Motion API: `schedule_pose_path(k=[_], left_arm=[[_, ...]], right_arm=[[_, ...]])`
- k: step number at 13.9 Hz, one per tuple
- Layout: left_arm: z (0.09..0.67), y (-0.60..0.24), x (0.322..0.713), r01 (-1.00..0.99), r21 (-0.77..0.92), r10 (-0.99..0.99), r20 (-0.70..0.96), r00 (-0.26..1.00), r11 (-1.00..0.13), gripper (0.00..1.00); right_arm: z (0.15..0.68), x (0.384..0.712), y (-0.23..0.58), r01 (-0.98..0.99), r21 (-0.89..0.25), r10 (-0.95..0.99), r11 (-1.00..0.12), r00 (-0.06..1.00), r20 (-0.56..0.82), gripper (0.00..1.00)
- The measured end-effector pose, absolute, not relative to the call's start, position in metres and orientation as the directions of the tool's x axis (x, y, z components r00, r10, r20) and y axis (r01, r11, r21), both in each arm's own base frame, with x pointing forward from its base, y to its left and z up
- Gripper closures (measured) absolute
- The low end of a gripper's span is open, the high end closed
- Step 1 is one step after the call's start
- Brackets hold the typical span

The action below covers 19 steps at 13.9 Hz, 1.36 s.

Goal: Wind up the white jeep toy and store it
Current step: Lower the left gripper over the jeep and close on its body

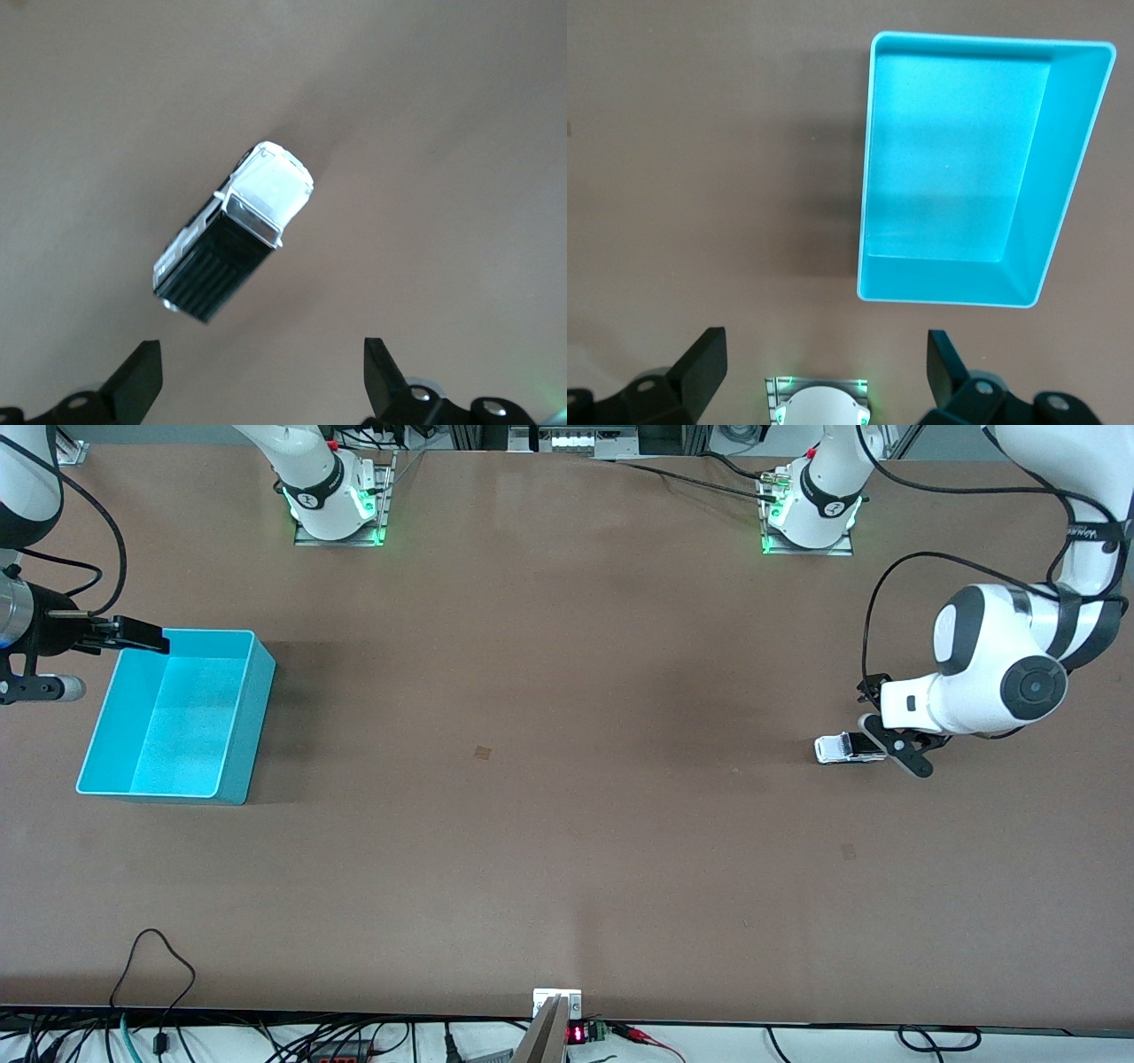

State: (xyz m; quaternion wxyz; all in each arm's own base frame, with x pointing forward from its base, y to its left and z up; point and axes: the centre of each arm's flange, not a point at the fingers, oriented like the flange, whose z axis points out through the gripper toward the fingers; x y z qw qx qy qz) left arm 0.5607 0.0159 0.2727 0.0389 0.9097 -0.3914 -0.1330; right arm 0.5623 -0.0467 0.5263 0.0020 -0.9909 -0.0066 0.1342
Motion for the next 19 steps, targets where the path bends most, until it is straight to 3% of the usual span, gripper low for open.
schedule_pose_path(k=[9, 19], left_arm=[[0.242, 0.027, 0.574, -0.953, 0.141, -0.963, -0.061, 0.261, -0.268, 0.0], [0.214, 0.021, 0.558, -0.994, 0.092, -0.997, -0.057, 0.048, -0.053, 0.0]], right_arm=[[0.526, 0.562, -0.047, 0.015, -0.007, 0.016, -1.0, 0.963, -0.271, 0.0], [0.525, 0.562, -0.047, 0.041, -0.014, 0.043, -0.999, 0.961, -0.274, 0.0]])
